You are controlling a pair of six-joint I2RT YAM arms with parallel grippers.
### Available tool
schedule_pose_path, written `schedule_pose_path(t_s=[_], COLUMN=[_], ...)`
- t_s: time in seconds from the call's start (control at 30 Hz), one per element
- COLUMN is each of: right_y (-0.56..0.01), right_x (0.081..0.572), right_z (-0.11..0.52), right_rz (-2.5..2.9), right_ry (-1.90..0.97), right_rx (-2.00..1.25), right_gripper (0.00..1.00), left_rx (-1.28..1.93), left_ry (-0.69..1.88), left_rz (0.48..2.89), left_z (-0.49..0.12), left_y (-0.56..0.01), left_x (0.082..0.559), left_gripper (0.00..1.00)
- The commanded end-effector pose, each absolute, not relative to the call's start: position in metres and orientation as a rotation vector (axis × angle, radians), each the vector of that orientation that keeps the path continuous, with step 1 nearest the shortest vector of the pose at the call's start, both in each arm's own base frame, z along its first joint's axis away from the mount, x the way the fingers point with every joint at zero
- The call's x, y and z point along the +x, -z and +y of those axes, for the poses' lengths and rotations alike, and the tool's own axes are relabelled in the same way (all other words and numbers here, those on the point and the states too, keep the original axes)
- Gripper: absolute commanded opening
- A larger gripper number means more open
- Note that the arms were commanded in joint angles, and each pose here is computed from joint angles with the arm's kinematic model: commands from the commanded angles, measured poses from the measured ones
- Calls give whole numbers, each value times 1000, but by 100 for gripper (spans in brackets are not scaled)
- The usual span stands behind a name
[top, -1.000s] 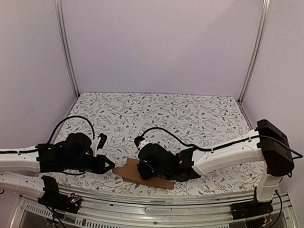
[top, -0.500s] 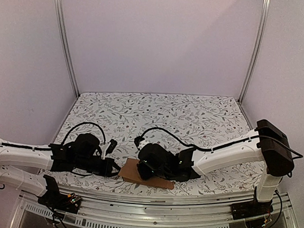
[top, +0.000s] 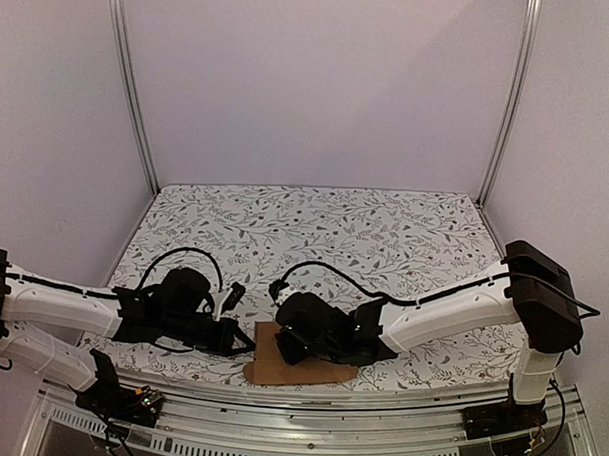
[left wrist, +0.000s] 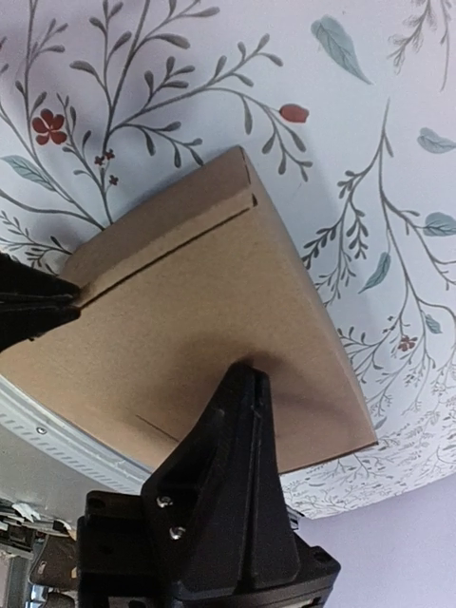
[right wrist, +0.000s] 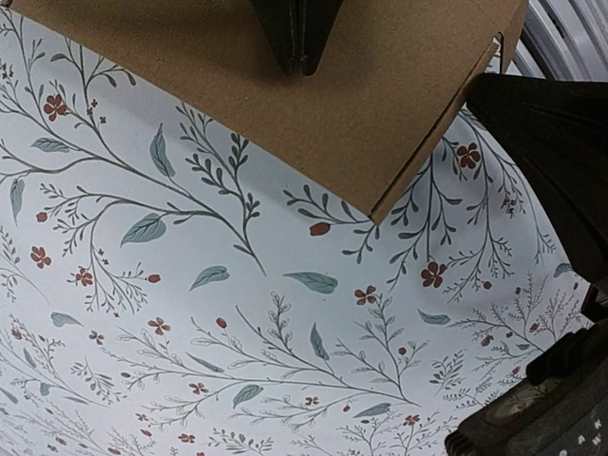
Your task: Fold the paper box
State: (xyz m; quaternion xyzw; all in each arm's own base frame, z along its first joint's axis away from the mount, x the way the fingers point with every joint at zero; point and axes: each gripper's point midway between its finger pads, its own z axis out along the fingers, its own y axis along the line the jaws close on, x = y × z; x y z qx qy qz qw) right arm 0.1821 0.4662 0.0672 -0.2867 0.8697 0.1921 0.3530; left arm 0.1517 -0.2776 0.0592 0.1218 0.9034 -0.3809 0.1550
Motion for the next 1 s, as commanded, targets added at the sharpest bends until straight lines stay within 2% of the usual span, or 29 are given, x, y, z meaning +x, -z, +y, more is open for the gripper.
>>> schedule_pose_path(t_s=[0.0, 0.17, 0.37, 0.47, 0.63, 0.7, 0.83, 0.97], right_y=[-36, -39, -63, -79, -101, -104, -107, -105], right_x=[173, 174, 176, 177, 179, 180, 183, 186], right_z=[451, 451, 449, 441, 416, 403, 375, 350], right_rz=[2329, 2323, 2286, 2264, 2244, 2245, 2250, 2278], right_ry=[-427, -428, -444, -440, -397, -358, -282, -265], right_rx=[-805, -802, -797, -782, -747, -736, -696, -623], right_gripper=[0, 0, 1, 8, 26, 37, 52, 74], left_rx=[356, 344, 371, 398, 443, 460, 502, 528], left_ry=[1044, 896, 890, 909, 919, 926, 936, 934], left_rz=[2563, 2561, 2512, 2502, 2498, 2501, 2519, 2551], left_z=[-274, -254, -254, -257, -263, -267, -275, -281], left_y=[-64, -71, -93, -97, -99, -98, -93, -83], left_x=[160, 166, 169, 168, 168, 168, 169, 169], left_gripper=[0, 1, 13, 22, 38, 41, 45, 51])
